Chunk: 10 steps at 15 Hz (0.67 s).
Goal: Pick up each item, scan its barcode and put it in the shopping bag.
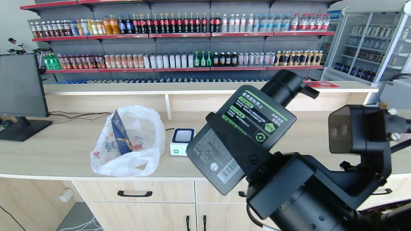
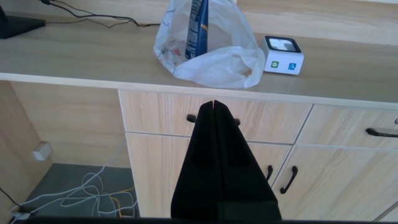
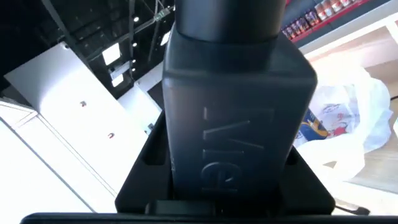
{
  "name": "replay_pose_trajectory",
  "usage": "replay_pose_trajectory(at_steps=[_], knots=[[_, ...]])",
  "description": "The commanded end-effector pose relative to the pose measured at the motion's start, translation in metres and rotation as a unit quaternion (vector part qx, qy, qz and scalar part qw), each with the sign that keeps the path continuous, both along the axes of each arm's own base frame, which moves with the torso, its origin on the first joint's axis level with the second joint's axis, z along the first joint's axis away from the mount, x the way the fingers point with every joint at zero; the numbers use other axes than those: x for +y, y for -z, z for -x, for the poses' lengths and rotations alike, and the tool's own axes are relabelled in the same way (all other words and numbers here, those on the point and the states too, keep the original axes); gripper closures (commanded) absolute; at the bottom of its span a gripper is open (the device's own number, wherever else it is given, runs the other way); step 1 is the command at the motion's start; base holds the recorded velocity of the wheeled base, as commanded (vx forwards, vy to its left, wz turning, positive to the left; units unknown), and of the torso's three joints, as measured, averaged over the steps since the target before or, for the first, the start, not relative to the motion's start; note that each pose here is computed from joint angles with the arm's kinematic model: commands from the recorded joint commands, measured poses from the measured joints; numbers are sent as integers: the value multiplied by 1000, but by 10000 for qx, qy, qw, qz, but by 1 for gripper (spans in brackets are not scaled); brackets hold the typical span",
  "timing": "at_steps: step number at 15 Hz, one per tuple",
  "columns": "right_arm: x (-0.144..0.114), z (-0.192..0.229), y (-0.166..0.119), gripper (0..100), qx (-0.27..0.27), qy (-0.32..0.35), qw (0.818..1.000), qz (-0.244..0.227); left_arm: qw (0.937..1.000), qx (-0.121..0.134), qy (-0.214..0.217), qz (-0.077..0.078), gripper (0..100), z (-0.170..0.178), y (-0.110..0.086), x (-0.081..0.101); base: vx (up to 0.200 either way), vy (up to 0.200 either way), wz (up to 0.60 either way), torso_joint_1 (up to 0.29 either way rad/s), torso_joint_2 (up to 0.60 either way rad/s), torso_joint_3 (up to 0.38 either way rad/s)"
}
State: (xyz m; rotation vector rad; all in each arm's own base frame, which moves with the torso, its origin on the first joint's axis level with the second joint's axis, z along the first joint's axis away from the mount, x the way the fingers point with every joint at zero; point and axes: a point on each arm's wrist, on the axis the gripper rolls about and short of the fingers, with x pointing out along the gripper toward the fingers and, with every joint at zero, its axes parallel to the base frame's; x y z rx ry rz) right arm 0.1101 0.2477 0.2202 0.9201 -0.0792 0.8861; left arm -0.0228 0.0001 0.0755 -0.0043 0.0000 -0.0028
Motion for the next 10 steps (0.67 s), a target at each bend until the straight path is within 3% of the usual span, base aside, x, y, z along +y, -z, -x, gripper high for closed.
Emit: replay_pose_trajectory(at_steps=[1, 10], knots=[[-5, 5, -9, 100, 22, -89, 9997, -240, 10000, 0, 2, 2, 100, 0, 0, 0, 0, 0, 0, 0, 0, 0], [-18, 6, -25, 100, -22, -74, 9981, -606, 10000, 0, 2, 9, 100, 0, 0, 0, 0, 0, 0, 0, 0, 0]])
